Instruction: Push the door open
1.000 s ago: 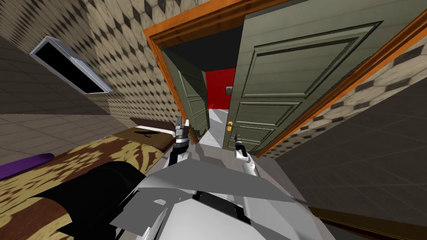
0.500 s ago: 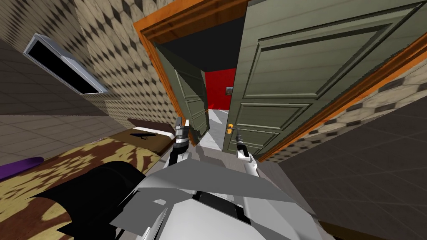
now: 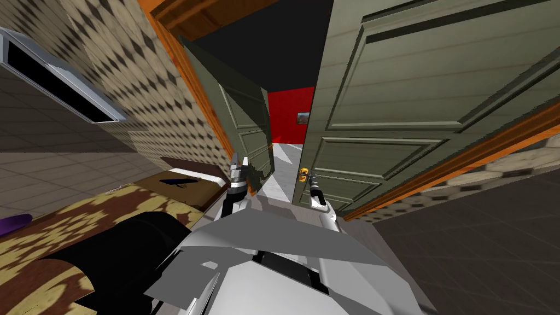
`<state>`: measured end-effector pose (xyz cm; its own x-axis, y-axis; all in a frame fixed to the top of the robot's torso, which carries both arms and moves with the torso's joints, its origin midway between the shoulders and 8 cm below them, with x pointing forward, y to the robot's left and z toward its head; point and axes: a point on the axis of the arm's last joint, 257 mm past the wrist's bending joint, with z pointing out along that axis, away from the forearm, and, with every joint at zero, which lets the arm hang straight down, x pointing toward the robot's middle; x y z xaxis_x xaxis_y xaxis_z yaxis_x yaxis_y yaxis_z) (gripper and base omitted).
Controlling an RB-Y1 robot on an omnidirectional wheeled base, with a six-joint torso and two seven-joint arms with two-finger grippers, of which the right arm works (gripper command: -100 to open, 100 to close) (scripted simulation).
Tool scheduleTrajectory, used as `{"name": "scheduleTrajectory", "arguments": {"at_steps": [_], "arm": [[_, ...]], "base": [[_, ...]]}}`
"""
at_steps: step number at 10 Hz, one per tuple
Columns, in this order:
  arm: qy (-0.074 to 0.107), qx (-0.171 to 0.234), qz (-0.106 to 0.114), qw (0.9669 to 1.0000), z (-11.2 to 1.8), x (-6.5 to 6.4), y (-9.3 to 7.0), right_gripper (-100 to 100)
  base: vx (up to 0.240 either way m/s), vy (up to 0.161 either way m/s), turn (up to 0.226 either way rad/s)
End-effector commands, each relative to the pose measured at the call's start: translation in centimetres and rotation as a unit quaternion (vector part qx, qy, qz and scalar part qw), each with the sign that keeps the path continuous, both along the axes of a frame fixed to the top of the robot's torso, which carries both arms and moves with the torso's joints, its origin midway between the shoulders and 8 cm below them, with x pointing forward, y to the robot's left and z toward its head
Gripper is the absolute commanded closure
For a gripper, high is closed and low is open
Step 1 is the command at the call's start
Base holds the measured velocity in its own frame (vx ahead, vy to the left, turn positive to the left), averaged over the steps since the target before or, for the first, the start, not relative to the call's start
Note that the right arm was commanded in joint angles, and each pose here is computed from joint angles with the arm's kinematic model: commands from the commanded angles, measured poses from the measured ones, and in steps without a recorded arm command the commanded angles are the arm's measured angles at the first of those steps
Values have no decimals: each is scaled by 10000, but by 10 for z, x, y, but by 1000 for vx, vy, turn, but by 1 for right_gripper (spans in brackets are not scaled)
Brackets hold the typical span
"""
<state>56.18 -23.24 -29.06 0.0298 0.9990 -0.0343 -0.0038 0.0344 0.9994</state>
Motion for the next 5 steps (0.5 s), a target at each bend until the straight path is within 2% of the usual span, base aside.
{"name": "scheduleTrajectory", "arguments": {"at_steps": [1,2,3,5], "arm": [[16,157,10,9999,-2,0,12,-100],[13,92,6,10000,-2,0,7,-100],[13,92,6,10000,-2,0,7,100],[13,92,6,10000,-2,0,7,100]], "base": [[187,-6,10],[78,-6,6],[-8,1,-4],[-16,-1,8]]}}
